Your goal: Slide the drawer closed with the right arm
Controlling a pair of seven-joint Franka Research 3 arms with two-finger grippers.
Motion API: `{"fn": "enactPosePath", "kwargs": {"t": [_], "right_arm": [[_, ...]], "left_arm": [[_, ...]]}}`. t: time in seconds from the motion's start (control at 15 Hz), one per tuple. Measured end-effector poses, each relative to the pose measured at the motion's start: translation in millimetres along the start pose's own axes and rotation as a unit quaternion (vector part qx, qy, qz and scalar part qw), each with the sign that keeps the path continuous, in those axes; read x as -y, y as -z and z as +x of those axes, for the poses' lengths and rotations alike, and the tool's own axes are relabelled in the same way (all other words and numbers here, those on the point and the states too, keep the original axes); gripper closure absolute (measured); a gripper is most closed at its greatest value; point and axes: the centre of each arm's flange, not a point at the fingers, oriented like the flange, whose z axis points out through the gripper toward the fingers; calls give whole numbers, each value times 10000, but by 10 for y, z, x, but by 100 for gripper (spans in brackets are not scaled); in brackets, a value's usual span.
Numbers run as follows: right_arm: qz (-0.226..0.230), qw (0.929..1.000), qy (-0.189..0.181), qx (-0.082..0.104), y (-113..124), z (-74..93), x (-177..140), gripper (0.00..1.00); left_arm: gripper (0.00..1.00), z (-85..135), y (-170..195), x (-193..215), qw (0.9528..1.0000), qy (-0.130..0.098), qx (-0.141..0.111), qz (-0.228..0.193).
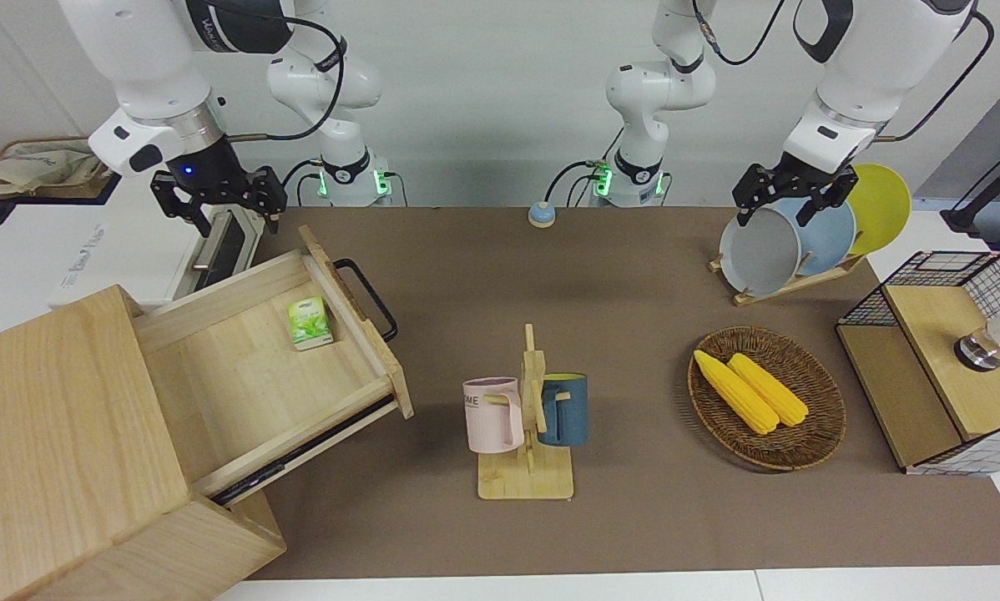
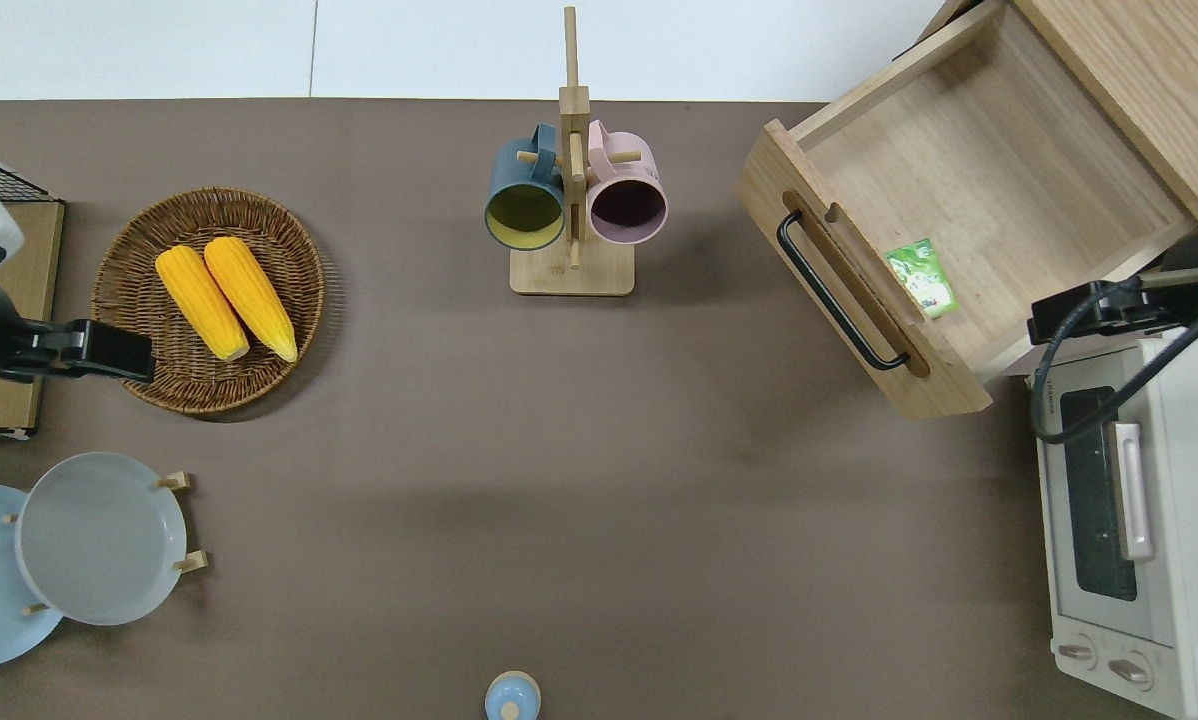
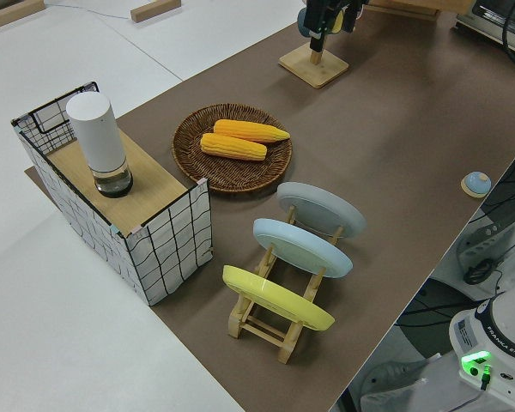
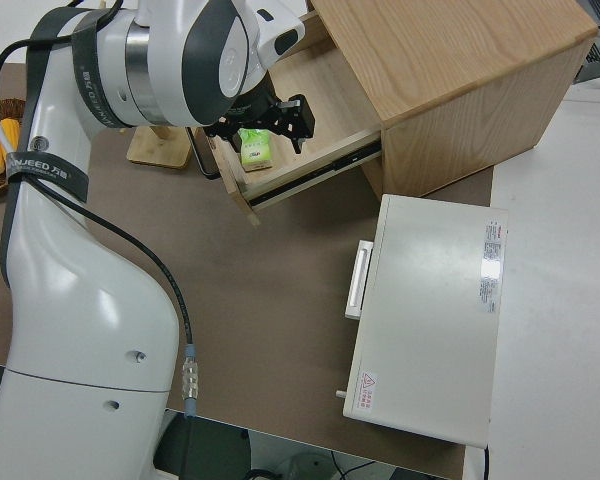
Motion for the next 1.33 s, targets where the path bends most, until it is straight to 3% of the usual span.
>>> {"fn": "enactPosePath", "kwargs": {"t": [0.87, 1.33], "right_arm": [[-2, 10000, -28, 4, -31, 22, -34, 4], [-1, 10000, -18, 5, -31, 23, -26, 73]], "left_arm": [[0, 0, 0, 0, 10000, 0, 0, 0], [0, 0, 0, 0, 10000, 0, 0, 0]]}}
